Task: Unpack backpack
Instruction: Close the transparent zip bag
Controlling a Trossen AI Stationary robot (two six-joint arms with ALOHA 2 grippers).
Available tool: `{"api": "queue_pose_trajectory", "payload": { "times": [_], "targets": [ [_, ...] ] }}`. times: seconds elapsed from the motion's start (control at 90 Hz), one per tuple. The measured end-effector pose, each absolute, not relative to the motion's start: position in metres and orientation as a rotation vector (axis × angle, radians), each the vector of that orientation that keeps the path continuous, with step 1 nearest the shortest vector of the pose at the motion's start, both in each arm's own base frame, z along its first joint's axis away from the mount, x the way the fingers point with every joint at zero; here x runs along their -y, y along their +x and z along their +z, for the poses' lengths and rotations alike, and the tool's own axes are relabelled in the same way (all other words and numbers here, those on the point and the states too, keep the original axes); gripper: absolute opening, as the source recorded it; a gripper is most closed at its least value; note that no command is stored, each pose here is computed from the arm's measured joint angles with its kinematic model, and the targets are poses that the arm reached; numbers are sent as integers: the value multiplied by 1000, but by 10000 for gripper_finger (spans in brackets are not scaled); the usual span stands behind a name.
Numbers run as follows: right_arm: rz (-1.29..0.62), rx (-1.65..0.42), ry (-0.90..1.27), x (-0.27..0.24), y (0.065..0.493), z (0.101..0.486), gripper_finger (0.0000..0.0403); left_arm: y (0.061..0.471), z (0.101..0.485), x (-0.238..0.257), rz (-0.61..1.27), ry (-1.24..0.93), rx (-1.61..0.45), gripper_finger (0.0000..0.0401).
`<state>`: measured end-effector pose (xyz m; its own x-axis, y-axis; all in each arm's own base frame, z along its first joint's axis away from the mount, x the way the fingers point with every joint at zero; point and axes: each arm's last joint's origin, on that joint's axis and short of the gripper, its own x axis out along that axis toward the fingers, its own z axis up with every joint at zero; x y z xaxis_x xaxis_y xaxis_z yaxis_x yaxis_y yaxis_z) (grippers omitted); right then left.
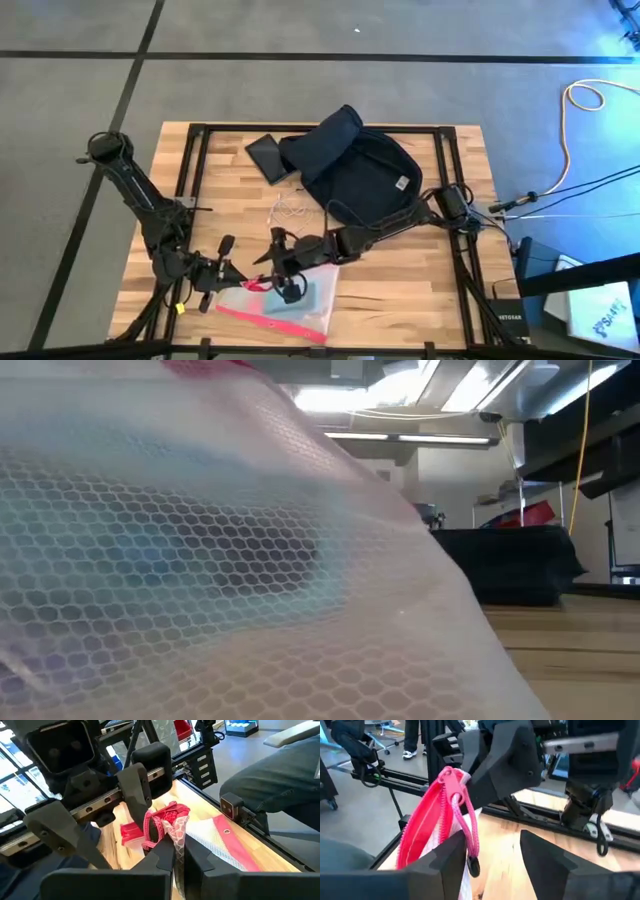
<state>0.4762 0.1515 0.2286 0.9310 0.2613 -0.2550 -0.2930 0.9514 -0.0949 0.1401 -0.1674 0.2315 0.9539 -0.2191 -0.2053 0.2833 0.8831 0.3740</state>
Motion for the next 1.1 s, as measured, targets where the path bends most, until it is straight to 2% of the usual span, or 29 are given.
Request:
{"api": "queue_pose_trajectory", "payload": {
  "times": [0.144,0.433,0.733,1.1],
  "targets": [
    [270,-215,-134,-154,476,231,122,140,232,168,-261,394,-158,0],
    [337,-242,-160,-154,475,228,8,140,231,167,-259,403,-161,0],
    [193,-215,-209,-148,467,255,2,140,232,167,-257,385,-162,0],
    [79,-342,-311,-144,456,258,0,140,232,167,-245,386,-163,0]
  ]
}}
